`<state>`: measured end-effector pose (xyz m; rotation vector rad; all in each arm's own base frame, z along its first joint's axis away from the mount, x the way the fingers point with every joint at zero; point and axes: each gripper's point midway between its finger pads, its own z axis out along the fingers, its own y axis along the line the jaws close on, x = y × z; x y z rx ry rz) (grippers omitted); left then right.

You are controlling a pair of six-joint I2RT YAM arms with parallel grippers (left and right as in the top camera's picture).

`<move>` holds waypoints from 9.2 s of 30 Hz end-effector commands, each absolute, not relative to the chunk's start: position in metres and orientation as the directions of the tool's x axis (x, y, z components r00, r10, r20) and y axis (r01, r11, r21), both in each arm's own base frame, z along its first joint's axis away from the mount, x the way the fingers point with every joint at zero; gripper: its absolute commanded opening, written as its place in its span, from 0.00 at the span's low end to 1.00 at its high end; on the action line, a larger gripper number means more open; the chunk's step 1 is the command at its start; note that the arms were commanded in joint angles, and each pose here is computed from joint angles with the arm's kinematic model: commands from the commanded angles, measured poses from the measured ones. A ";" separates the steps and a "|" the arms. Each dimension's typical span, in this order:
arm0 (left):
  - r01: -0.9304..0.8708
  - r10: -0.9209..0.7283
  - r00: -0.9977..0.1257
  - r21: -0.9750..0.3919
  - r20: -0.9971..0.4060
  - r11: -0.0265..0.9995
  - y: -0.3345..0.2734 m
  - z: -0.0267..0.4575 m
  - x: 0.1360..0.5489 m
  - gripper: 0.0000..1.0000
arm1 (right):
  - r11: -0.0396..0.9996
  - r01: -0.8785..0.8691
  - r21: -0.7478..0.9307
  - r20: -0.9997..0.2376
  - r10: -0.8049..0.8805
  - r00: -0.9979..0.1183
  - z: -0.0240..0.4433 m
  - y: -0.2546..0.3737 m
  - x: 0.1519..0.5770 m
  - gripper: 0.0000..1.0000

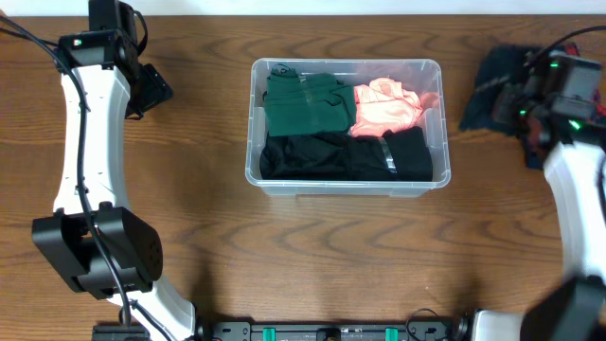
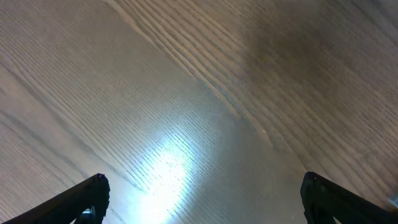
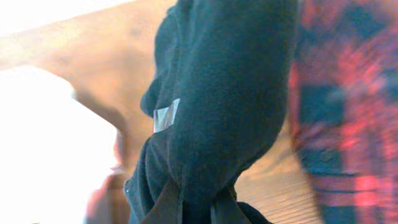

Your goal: Pack container

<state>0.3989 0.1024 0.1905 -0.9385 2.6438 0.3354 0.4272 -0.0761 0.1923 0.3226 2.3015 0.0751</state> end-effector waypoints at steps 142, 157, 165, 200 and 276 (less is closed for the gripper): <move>-0.647 -0.574 -0.736 0.124 -0.358 0.752 0.105 0.187 0.397 0.98 | 0.668 0.743 0.040 -0.633 0.593 -0.499 0.017 -0.319 0.400 0.01; -0.647 -0.574 -0.736 0.124 -0.358 0.752 0.105 0.187 0.397 0.98 | 0.727 0.637 0.255 -0.361 0.683 -0.635 -0.016 -0.228 0.396 0.01; -0.647 -0.574 -0.736 0.124 -0.358 0.752 0.105 0.187 0.397 0.98 | 0.709 0.544 0.448 -0.236 0.681 -0.693 -0.011 -0.147 0.421 0.01; -0.647 -0.574 -0.736 0.124 -0.358 0.752 0.105 0.187 0.397 0.98 | 0.813 0.346 0.469 -0.721 0.579 -0.382 0.080 -0.197 0.524 0.01; -0.647 -0.574 -0.736 0.123 -0.360 0.752 0.105 0.187 0.397 0.98 | 0.402 0.708 0.580 -0.309 0.913 -0.266 0.059 -0.253 0.414 0.87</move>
